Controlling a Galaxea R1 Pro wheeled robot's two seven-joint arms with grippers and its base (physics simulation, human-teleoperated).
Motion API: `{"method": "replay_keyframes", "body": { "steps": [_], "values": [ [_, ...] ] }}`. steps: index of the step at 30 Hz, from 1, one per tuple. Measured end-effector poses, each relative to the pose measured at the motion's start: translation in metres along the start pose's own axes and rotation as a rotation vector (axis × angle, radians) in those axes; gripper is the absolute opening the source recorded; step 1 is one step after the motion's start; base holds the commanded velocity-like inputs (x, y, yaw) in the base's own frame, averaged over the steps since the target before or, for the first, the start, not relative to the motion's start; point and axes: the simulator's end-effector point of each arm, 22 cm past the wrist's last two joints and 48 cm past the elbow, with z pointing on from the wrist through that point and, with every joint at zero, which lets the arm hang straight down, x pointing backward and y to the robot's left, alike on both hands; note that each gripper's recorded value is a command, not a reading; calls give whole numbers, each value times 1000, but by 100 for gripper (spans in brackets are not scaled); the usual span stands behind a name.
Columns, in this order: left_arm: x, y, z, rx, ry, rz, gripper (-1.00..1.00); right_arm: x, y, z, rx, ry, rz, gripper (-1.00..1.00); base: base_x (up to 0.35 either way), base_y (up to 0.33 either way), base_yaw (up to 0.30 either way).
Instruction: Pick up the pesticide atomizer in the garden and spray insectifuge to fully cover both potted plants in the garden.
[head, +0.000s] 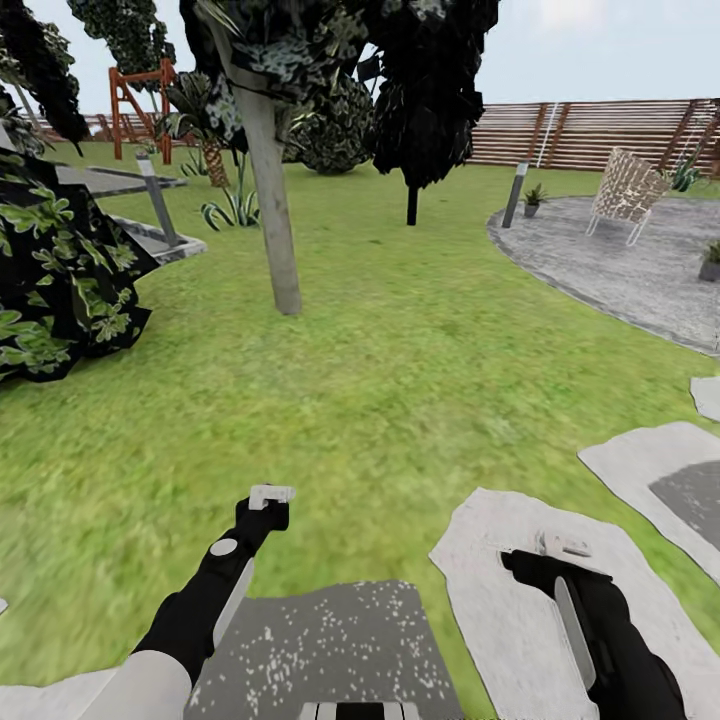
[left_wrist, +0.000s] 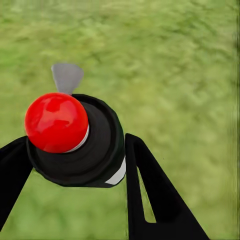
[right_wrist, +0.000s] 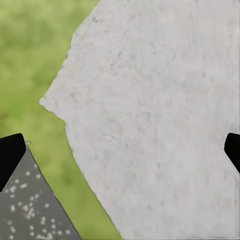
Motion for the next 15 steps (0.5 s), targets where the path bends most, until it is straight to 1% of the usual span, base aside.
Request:
{"method": "replay_keyframes", "body": {
  "steps": [2,6,15],
  "values": [
    [1,-3,1,4,2,-3,-100,1,-7,1,11,2,16,100,0,0,-224],
    [8,-8,4,10,14,-9,-100,4,-17,5,27,11,17,100,0,0,-224],
    [3,-9,2,10,4,-9,-100,-2,-23,2,35,-1,15,100,0,0,-224]
  ]
}}
